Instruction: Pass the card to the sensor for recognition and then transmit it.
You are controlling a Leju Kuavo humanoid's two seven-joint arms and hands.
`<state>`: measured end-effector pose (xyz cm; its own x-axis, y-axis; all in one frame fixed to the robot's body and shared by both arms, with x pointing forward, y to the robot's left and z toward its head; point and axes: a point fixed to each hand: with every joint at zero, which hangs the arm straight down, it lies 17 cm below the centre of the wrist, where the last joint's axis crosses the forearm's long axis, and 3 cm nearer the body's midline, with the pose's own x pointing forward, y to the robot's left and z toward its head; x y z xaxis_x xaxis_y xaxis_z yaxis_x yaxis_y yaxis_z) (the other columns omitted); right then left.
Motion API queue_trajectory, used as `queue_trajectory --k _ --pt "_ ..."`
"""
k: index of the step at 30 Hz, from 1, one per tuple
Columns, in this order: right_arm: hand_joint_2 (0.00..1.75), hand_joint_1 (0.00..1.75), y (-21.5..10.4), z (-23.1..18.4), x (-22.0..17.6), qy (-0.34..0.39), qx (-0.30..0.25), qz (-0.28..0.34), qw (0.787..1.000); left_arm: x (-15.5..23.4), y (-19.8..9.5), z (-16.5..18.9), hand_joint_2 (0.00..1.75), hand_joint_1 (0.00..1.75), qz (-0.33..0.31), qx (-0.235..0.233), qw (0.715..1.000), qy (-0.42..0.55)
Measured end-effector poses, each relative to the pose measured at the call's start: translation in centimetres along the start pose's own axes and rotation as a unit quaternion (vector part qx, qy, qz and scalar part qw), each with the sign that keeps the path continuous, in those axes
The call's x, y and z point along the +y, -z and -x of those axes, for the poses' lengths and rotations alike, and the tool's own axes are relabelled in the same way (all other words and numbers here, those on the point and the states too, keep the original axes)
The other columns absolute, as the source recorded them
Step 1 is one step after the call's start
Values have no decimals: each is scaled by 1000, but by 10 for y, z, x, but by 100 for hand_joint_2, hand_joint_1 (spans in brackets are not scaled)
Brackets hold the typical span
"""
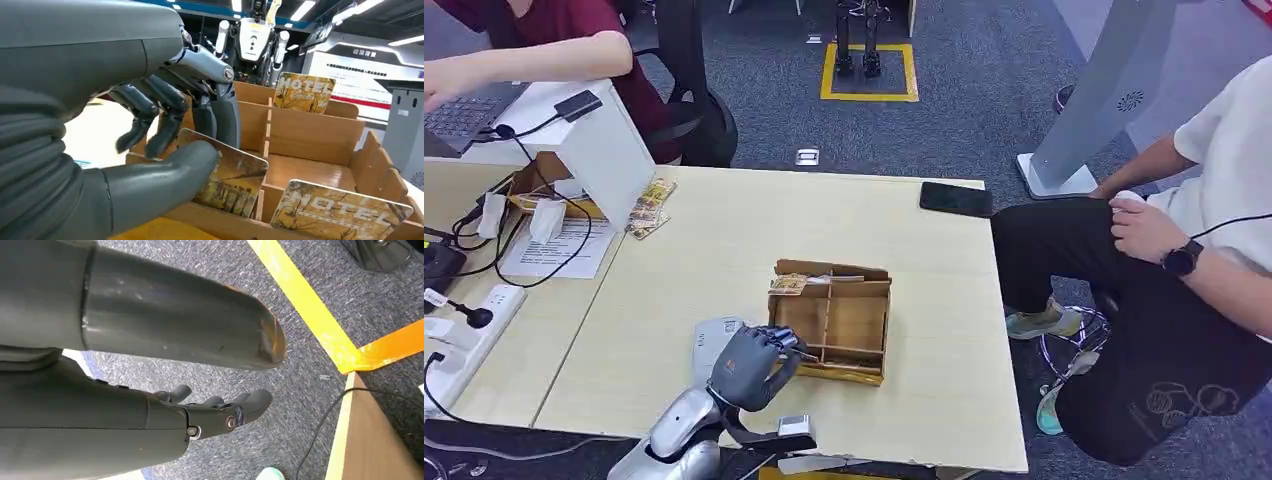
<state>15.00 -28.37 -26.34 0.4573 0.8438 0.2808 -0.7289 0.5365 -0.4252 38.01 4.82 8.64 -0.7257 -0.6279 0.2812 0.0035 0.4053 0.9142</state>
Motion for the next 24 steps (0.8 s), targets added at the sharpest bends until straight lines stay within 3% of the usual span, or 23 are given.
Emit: queue_trajectory --k 24 --pt "0 0 0 -1 -1 4 -4 3 1000 11 -3 20 175 175 -17 29 999 -31"
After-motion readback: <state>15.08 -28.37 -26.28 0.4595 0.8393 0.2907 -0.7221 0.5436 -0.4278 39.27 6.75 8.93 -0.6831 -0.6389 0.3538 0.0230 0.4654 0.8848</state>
